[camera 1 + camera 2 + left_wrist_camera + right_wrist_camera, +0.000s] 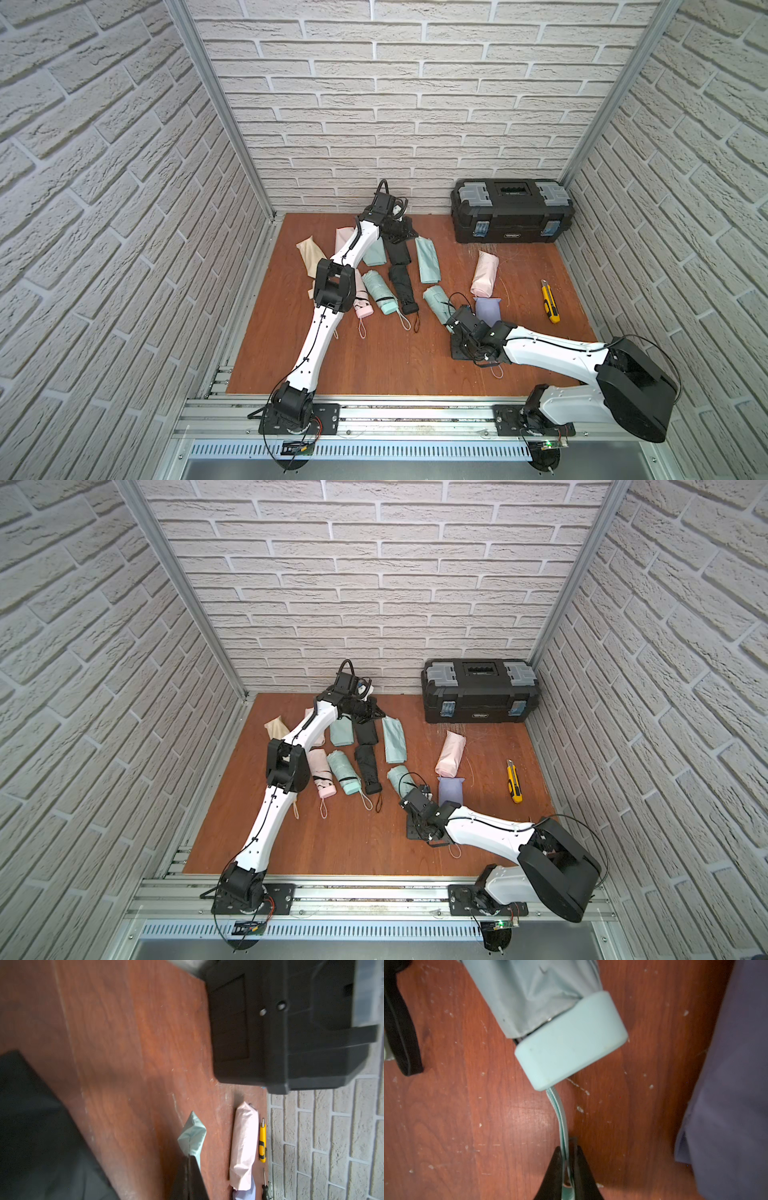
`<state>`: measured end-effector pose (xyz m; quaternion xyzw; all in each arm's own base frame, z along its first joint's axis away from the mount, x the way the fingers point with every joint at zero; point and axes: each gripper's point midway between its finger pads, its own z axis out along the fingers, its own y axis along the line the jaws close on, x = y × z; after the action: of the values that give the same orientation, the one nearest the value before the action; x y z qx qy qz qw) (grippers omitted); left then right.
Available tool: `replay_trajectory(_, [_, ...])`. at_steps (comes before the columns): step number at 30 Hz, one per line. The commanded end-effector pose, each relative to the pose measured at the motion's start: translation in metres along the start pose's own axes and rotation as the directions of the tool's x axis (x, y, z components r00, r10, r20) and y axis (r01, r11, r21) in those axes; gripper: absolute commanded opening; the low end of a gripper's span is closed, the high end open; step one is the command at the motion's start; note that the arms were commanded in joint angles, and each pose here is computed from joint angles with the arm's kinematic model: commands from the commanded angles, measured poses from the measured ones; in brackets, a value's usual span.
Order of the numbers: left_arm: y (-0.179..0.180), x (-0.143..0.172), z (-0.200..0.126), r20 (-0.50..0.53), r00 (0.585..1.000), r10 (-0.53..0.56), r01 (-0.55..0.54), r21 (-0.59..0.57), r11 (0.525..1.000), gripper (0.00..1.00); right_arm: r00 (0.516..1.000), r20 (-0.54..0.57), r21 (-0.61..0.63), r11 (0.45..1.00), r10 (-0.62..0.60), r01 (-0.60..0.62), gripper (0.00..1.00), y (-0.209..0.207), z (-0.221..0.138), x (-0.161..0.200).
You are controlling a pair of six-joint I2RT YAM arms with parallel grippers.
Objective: Take umbrellas out of sleeves
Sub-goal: Take out the umbrella from the umbrella sleeve.
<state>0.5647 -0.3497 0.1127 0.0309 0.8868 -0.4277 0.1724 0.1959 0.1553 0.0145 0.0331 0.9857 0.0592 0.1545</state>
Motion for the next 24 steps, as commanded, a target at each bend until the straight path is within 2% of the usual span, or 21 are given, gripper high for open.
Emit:
replay_trajectory(1, [-0.002, -0.022, -0.002, 0.067, 0.997, 0.036, -0.038, 0.033, 0.999, 0.0, 1.0, 0.018, -0.003, 1.0, -0.004, 0.004, 0.19, 0.003, -0.007, -0.004])
replay_trajectory(8, [-0.002, -0.045, -0.005, 0.166, 0.979, 0.118, -0.122, 0.013, 0.992, 0.0, 0.999, 0.051, -0.005, 1.0, -0.017, 0.017, 0.41, 0.005, -0.011, -0.012])
replay_trajectory(20, [0.018, -0.07, -0.017, 0.241, 0.963, 0.124, -0.123, -0.018, 0.992, 0.0, 0.991, 0.1, 0.027, 0.996, -0.085, 0.082, 0.42, 0.014, -0.031, -0.037])
replay_trajectory(23, [0.017, -0.075, -0.02, 0.256, 0.958, 0.129, -0.131, -0.009, 0.991, 0.08, 0.988, 0.113, 0.044, 0.994, -0.106, 0.102, 0.42, 0.016, -0.035, -0.044])
replay_trajectory(24, [0.015, -0.076, -0.021, 0.26, 0.956, 0.133, -0.136, -0.005, 0.991, 0.19, 0.986, 0.119, 0.056, 0.992, -0.12, 0.114, 0.43, 0.016, -0.036, -0.047])
